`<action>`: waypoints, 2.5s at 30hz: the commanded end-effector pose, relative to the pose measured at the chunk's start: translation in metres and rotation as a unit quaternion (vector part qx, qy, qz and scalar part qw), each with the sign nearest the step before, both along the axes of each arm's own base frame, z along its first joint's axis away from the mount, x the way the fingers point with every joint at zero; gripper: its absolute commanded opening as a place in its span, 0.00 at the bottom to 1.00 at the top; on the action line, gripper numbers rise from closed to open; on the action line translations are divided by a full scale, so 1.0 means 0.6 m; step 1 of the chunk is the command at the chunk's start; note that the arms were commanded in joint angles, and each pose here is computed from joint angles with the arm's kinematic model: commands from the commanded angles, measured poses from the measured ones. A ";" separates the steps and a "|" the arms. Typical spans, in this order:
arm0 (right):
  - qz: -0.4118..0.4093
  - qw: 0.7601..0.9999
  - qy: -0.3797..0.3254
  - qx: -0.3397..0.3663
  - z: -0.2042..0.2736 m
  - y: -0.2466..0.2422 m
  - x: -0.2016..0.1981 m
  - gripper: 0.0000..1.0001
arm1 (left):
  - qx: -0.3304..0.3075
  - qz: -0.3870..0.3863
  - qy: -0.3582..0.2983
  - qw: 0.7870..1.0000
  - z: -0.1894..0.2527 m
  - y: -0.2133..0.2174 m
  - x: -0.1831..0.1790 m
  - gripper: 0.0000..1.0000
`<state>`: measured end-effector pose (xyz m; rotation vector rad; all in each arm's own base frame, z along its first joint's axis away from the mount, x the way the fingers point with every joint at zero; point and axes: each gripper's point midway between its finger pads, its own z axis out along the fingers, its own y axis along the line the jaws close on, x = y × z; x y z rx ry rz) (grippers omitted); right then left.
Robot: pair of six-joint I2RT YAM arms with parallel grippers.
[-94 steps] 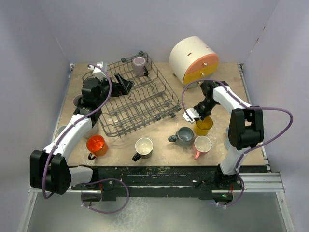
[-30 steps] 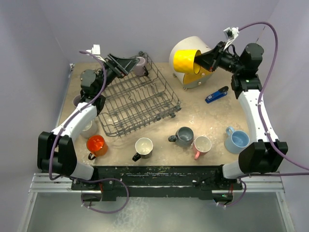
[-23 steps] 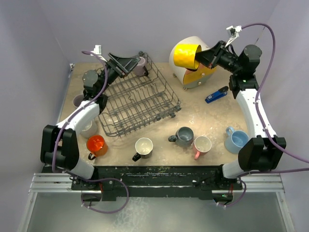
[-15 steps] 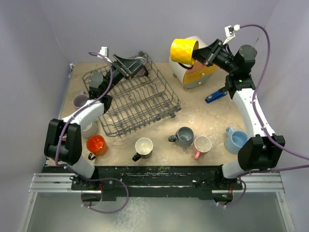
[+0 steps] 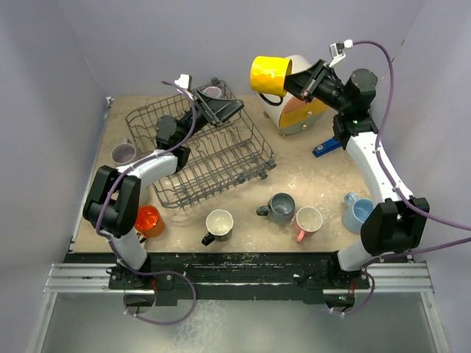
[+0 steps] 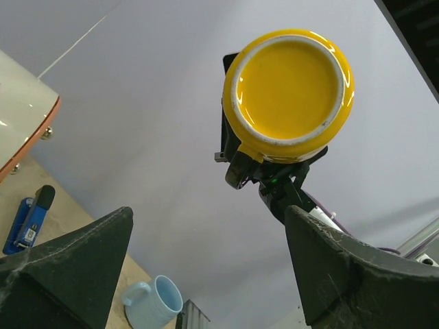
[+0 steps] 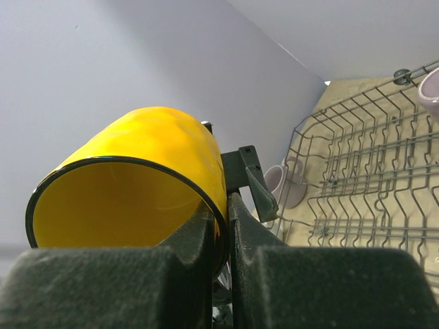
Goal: Load the cups into the dish rack
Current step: Turn the cup upside down in the dish rack.
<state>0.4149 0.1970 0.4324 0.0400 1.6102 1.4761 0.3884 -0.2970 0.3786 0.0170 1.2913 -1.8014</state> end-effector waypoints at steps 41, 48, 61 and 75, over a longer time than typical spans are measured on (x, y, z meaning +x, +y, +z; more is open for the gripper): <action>0.042 0.997 0.025 0.065 0.050 0.069 -0.035 0.00 | -0.082 -0.039 -0.167 0.982 0.127 -0.089 -0.056 0.28; 0.040 0.997 0.028 0.063 0.045 0.069 -0.033 0.00 | -0.085 -0.045 -0.162 0.982 0.121 -0.090 -0.055 0.00; 0.056 0.997 -0.039 0.018 0.025 0.071 -0.052 0.46 | -0.117 -0.037 -0.163 0.979 0.133 -0.051 -0.069 0.00; 0.116 0.970 -0.205 -0.058 0.023 0.068 -0.103 0.68 | -0.110 -0.015 -0.175 0.978 0.145 0.000 -0.080 0.00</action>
